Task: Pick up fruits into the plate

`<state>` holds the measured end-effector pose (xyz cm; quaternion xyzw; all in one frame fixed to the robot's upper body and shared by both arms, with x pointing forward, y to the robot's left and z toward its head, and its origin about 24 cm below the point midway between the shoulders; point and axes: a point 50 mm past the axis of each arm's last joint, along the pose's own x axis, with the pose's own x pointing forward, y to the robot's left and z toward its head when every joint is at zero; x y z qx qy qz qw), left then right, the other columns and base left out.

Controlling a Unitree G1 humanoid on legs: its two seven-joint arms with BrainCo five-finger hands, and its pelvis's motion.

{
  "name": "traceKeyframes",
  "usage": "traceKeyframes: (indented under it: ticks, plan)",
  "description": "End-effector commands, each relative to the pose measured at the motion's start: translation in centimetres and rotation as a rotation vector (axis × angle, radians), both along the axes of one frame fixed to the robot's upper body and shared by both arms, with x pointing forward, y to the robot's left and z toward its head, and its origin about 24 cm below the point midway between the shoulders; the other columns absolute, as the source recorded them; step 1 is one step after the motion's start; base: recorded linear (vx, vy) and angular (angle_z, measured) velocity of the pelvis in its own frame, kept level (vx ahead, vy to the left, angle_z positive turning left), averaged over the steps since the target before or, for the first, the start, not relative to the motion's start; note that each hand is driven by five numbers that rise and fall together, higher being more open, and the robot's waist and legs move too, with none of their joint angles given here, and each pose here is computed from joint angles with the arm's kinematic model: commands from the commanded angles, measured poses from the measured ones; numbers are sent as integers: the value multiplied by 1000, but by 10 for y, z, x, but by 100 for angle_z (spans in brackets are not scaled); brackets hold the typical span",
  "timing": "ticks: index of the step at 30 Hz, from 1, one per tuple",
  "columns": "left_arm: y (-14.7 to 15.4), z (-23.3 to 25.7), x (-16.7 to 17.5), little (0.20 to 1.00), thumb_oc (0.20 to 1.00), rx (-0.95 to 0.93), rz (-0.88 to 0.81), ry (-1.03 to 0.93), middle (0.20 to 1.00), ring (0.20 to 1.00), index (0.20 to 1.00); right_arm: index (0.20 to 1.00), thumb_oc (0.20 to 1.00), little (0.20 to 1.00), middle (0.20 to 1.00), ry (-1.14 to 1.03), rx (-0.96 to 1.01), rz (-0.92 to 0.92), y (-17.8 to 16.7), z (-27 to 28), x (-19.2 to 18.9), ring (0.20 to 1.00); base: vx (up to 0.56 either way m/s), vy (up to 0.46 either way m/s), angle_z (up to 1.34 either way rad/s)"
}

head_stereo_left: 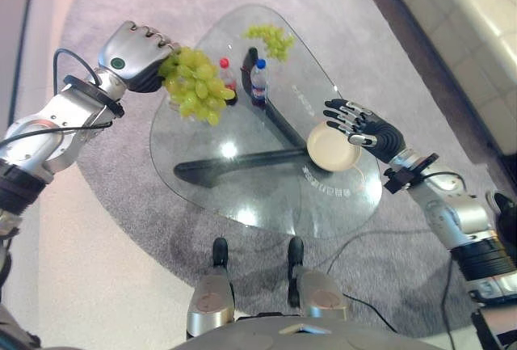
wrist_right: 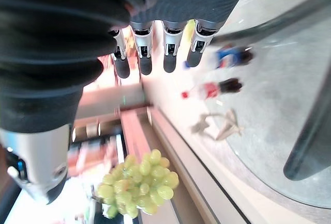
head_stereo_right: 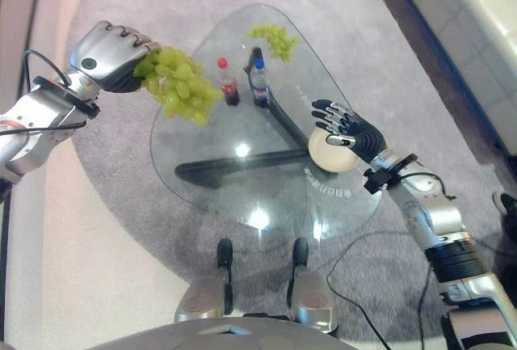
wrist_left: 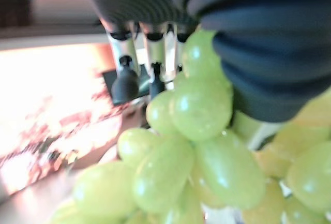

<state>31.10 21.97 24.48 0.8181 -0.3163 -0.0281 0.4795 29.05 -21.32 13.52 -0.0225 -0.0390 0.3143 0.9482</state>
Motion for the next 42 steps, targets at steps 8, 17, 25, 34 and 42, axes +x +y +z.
traceKeyframes:
  ticks: [8,17,25,34,42]
  plan:
    - [-51,12,-11,200,200,40,-265,49,200,200,200,1000,1000,1000,1000,17,-93,206,29,14,-2,1000,78,24,15]
    - [-87,9,-19,200,200,72,-442,77,200,200,200,1000,1000,1000,1000,130,20,374,72,7,-5,1000,29,-3,5]
    - [-106,9,-26,200,200,72,-522,78,200,200,200,1000,1000,1000,1000,209,81,457,98,-2,-12,1000,10,-2,2]
    - [-113,8,-28,200,200,69,-543,73,200,200,200,1000,1000,1000,1000,270,123,554,118,-8,-23,1000,5,0,0]
    - [-114,5,-26,200,200,79,-524,81,200,200,200,1000,1000,1000,1000,322,184,681,136,-8,-37,1000,0,0,0]
